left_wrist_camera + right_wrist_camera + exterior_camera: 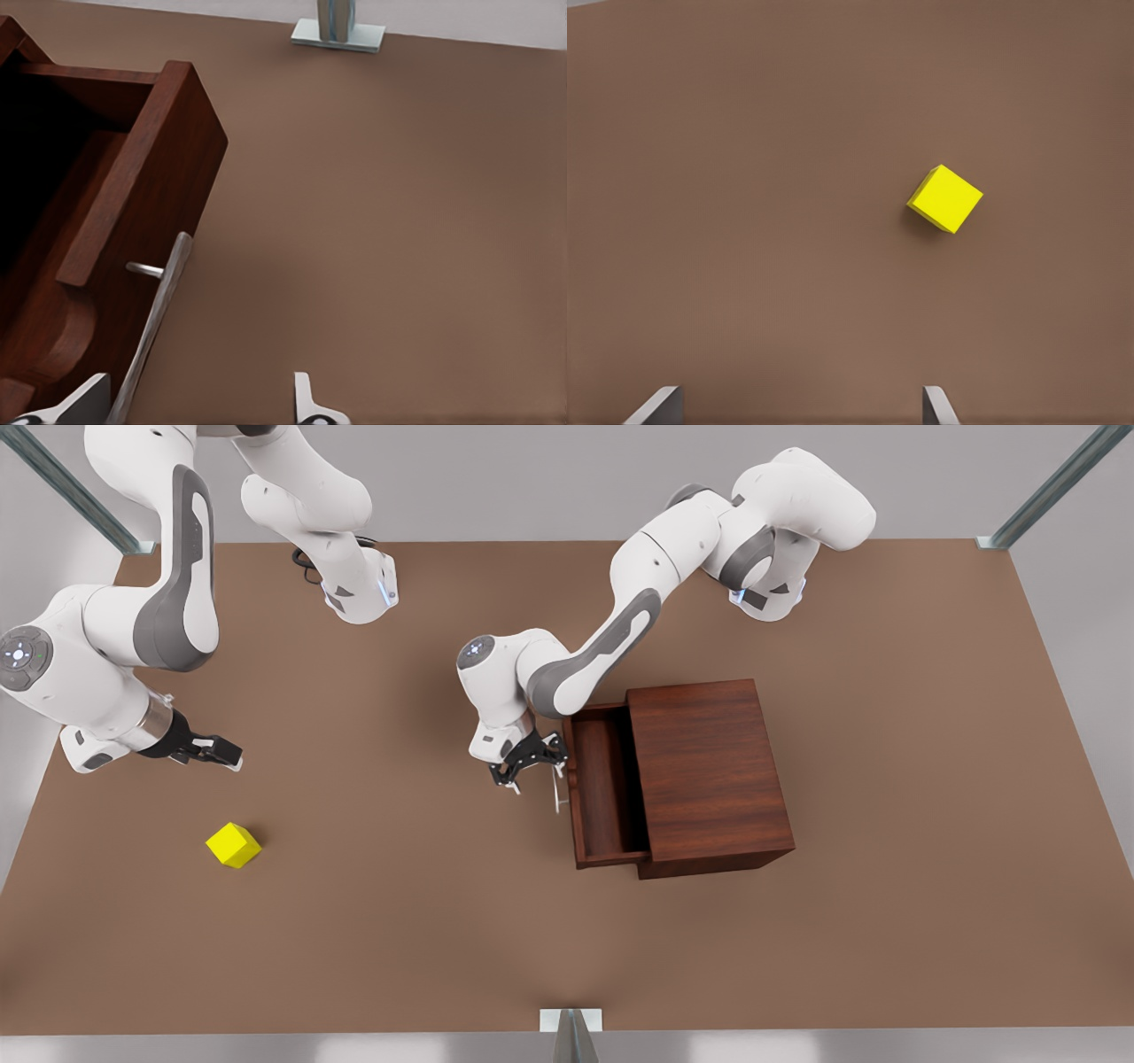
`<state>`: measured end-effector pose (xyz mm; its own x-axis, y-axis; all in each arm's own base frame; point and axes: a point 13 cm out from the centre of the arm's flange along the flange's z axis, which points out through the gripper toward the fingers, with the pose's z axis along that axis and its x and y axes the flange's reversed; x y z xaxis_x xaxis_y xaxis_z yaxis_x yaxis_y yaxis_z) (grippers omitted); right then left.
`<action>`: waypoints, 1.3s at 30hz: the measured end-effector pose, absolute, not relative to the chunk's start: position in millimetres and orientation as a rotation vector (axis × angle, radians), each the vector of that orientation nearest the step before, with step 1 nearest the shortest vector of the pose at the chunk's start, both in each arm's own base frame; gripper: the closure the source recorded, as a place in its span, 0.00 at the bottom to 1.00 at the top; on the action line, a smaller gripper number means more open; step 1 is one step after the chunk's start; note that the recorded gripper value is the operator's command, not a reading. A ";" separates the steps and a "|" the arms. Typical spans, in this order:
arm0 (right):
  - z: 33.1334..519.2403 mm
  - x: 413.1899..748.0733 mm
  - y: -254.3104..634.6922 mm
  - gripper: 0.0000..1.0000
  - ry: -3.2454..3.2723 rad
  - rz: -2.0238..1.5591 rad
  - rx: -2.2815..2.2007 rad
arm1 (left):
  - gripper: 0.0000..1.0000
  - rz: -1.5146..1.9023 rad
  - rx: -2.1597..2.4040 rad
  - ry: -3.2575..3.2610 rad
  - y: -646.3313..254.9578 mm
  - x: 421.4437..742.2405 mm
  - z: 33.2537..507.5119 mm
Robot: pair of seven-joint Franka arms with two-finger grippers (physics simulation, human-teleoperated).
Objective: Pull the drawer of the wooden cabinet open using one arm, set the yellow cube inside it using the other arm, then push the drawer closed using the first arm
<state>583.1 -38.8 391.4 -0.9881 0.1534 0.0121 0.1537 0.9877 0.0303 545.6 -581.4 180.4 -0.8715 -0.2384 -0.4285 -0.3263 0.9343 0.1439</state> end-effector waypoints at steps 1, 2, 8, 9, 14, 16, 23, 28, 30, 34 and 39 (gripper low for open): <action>391.3 583.2 -38.7 0.00 -3.122 -0.049 -0.241 | 0.00 0.294 -0.407 2.677 -582.3 545.2 181.0; 391.3 583.2 -38.6 0.00 -3.122 -0.049 -0.241 | 0.00 0.291 -0.405 2.677 -584.0 544.0 183.1; 390.9 583.3 -37.7 0.00 -3.121 -0.049 -0.239 | 0.00 0.135 -0.421 2.685 -612.6 514.5 310.0; 390.4 583.3 -37.7 0.00 -3.120 -0.049 -0.239 | 0.00 0.128 -0.430 2.703 -606.6 506.8 338.2; 372.7 613.7 -19.9 0.00 -3.105 -0.061 -0.274 | 0.00 0.165 -1.056 2.912 -271.9 635.2 429.2; 345.4 624.2 8.1 0.00 -3.067 -0.062 -0.289 | 0.00 0.187 -1.213 3.040 -143.3 587.7 387.0; 229.3 618.7 -67.8 0.00 -2.918 -0.053 -0.780 | 0.00 -0.114 -0.828 3.058 -109.4 602.4 425.0; 165.1 628.8 -104.1 0.00 -2.888 -0.062 -1.040 | 0.00 -0.141 -0.567 3.098 -113.6 607.6 422.5; 142.5 635.6 -116.0 0.00 -2.877 -0.066 -1.130 | 0.00 -0.141 -0.512 3.125 -103.3 603.8 421.0; 122.2 645.6 -135.4 0.00 -2.861 -0.073 -1.284 | 0.00 -0.143 -0.423 3.168 -82.7 593.8 419.1; 103.5 636.0 -159.3 0.00 -2.795 -0.069 -1.427 | 0.00 -0.148 -0.268 3.200 -87.5 588.0 417.9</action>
